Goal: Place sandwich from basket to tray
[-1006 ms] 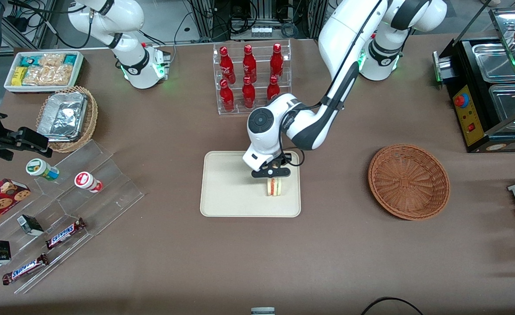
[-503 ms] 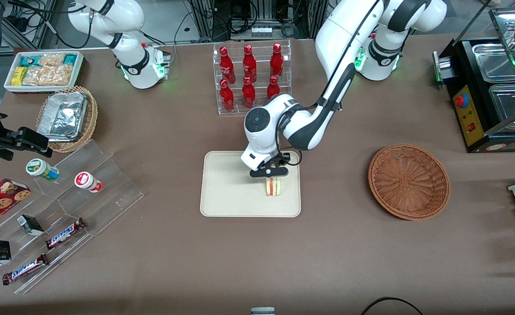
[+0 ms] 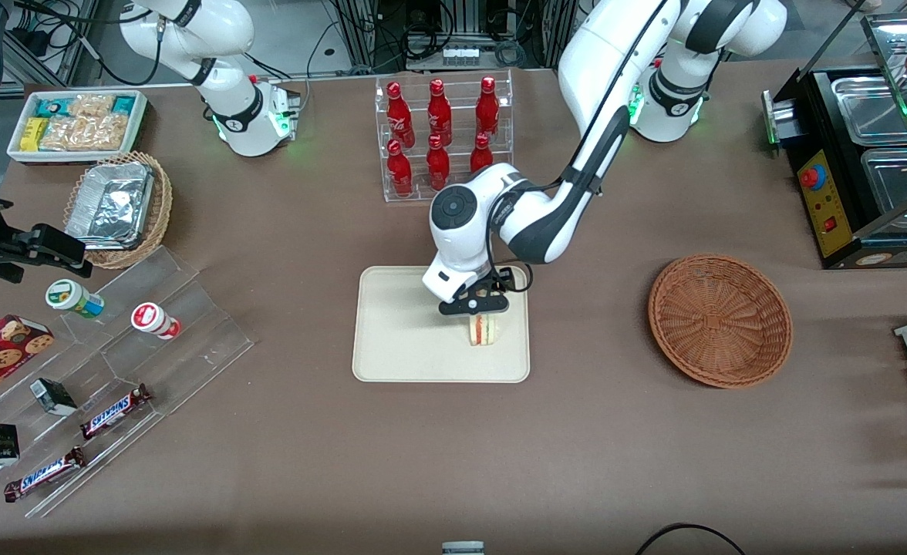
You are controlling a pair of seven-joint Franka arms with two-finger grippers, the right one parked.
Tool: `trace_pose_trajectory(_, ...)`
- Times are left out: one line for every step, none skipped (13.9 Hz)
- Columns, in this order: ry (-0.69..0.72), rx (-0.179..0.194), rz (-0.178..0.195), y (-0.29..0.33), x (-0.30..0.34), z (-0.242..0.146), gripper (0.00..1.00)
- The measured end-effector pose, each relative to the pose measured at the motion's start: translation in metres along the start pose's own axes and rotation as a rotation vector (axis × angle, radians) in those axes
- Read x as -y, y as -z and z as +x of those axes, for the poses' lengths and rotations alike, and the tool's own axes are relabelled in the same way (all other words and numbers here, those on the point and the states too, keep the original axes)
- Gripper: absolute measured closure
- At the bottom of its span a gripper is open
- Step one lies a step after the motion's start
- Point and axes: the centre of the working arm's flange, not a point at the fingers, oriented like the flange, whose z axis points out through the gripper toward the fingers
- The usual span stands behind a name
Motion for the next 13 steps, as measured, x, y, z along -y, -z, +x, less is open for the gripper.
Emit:
trace_pose_trajectory(0.008,-0.002,0.003,0.013,0.002,0.001,0.0)
trace_pose_trajectory(0.014,-0.003,0.006,0.027,0.005,0.002,0.0)
trace_pose_trajectory(0.019,-0.005,0.009,0.042,0.009,0.002,0.0)
trace_pose_trajectory(0.025,-0.007,0.013,0.057,0.014,0.002,0.0)
trace_pose_trajectory(0.03,-0.008,0.016,0.073,0.018,0.003,0.0)
trace_pose_trajectory(0.037,-0.01,0.019,0.089,0.024,0.003,0.0)
trace_pose_trajectory(0.048,-0.009,0.02,0.106,0.031,0.003,0.0)
trace_pose_trajectory(0.063,-0.008,0.019,0.122,0.039,0.005,0.0)
trace_pose_trajectory(0.081,-0.012,0.016,0.137,0.049,0.009,0.0)
trace_pose_trajectory(0.1,-0.016,0.014,0.152,0.06,0.013,0.0)
trace_pose_trajectory(0.119,-0.017,0.014,0.165,0.072,0.018,0.0)
trace_pose_trajectory(0.137,-0.014,0.018,0.178,0.085,0.021,0.0)
trace_pose_trajectory(0.156,-0.009,0.024,0.191,0.098,0.024,0.0)
